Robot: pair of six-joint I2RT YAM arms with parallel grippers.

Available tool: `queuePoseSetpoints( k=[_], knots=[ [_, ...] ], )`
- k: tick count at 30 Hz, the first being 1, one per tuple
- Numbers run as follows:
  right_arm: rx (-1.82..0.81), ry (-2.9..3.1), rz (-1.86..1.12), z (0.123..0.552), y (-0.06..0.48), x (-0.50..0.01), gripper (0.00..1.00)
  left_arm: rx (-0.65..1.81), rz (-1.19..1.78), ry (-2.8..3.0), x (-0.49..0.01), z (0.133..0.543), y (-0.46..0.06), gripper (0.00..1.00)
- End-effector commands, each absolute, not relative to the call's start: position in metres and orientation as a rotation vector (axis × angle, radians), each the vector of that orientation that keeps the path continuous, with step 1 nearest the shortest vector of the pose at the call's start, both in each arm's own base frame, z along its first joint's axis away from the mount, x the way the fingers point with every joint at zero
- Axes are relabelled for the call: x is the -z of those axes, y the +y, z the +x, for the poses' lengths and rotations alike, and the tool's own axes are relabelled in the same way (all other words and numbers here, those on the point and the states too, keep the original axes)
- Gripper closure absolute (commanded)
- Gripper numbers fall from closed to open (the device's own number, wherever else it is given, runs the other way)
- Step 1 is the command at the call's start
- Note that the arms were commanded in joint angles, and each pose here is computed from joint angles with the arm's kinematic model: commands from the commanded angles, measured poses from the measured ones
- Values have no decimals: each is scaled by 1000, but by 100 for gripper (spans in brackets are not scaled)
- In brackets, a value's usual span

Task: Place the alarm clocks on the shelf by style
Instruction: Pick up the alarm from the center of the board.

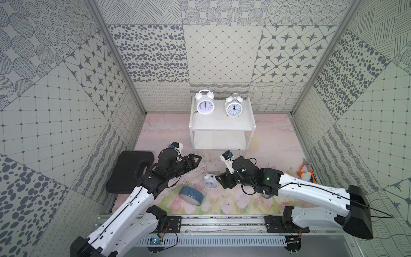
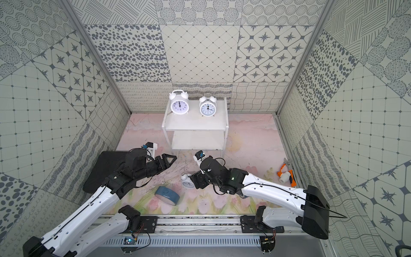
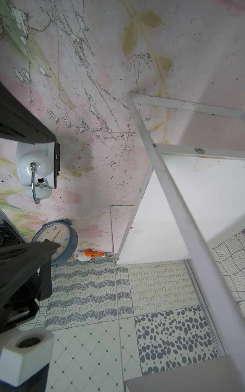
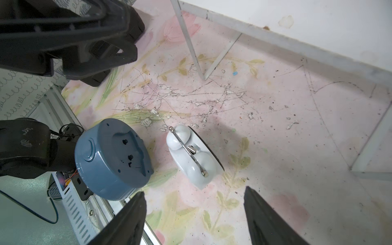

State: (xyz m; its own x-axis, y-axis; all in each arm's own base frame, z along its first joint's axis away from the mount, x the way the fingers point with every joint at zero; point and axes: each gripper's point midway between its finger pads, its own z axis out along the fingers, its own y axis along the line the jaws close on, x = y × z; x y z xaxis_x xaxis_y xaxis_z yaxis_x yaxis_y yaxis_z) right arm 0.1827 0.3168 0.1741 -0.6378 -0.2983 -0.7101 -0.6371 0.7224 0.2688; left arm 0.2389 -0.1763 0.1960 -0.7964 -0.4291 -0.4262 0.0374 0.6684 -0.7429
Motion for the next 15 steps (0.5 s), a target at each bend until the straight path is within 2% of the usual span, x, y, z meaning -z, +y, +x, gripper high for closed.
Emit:
queuePoseSetpoints(
  k=[1, 15],
  knots=[
    [-789, 2194, -675, 188, 342, -183, 26, 1034, -319, 2310, -191, 240, -176, 25],
    [-685, 2267, -777, 199, 366, -147, 52, 1038, -325, 2299, -188, 231, -170, 27]
  ],
)
